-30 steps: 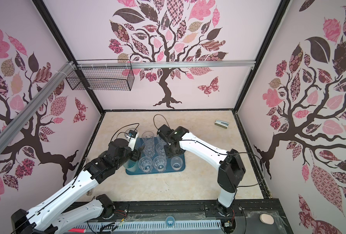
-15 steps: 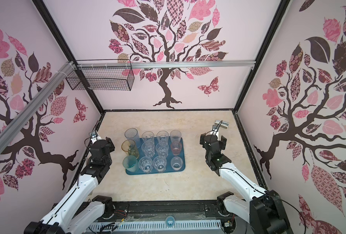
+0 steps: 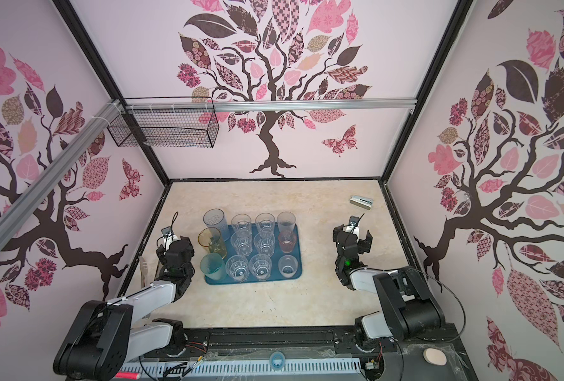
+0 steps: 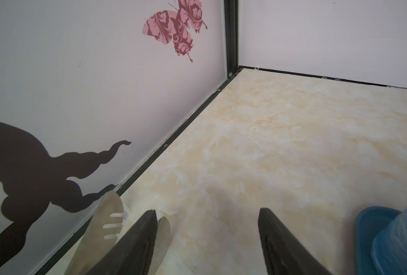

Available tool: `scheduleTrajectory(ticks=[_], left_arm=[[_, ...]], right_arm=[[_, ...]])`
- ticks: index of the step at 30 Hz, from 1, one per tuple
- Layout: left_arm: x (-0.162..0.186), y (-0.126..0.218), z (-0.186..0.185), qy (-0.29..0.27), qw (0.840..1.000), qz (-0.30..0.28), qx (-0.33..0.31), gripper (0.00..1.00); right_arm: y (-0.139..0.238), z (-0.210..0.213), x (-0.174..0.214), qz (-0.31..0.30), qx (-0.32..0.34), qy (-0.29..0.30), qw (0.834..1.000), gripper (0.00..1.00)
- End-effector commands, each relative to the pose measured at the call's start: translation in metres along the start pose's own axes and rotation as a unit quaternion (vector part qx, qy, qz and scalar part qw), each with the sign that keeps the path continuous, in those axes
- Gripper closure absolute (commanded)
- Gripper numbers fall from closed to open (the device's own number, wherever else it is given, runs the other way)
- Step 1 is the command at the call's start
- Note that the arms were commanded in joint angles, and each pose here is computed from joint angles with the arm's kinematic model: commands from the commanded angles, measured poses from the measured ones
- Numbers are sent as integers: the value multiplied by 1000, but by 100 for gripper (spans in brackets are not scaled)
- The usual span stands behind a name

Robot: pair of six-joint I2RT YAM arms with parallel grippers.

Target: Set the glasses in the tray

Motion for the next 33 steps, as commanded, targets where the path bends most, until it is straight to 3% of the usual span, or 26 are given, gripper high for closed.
scheduleTrajectory(ticks=[1, 5, 10, 16, 23, 25, 30, 31, 32, 33], left_arm=[[-16, -6, -10, 32, 997, -44, 50, 29], [-17, -16, -23, 20, 994, -54, 94, 30], [-7, -26, -27, 21, 993, -63, 97, 30], [-8, -36, -27, 25, 993, -31, 110, 30], [-1, -51, -36, 11, 990, 8, 144, 30], [1, -50, -34, 22, 989, -21, 147, 28], [3, -50, -33, 19, 989, -10, 145, 26], [2, -50, -33, 19, 989, -7, 145, 10], [2, -49, -34, 17, 989, -2, 147, 2], [3, -49, -34, 17, 989, -3, 147, 2]], right_arm=[[-6, 6, -11, -35, -24, -23, 999, 0], [-16, 5, -4, -33, -38, -36, 998, 0], [-19, 2, -4, -23, -48, -46, 998, 0], [-18, -6, 4, -21, -95, -71, 993, 0], [-16, -8, 9, -32, -93, -74, 992, 1], [-16, -8, 8, -36, -93, -76, 992, 1], [-15, -9, 8, -36, -93, -76, 992, 1], [-15, -9, 8, -37, -93, -76, 992, 0], [-15, -9, 8, -36, -93, -76, 992, 1], [-15, -9, 8, -36, -93, -76, 992, 1]])
Point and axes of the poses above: each gripper's point midway between its finger pads, its own y axis back along the fingers, its own z axis along the line the jaws close on, x = y × z, the point moved 7 cm from there along y, back along the fingers, and after that the axes turned 1 degree about y, right-handed, at the moved point
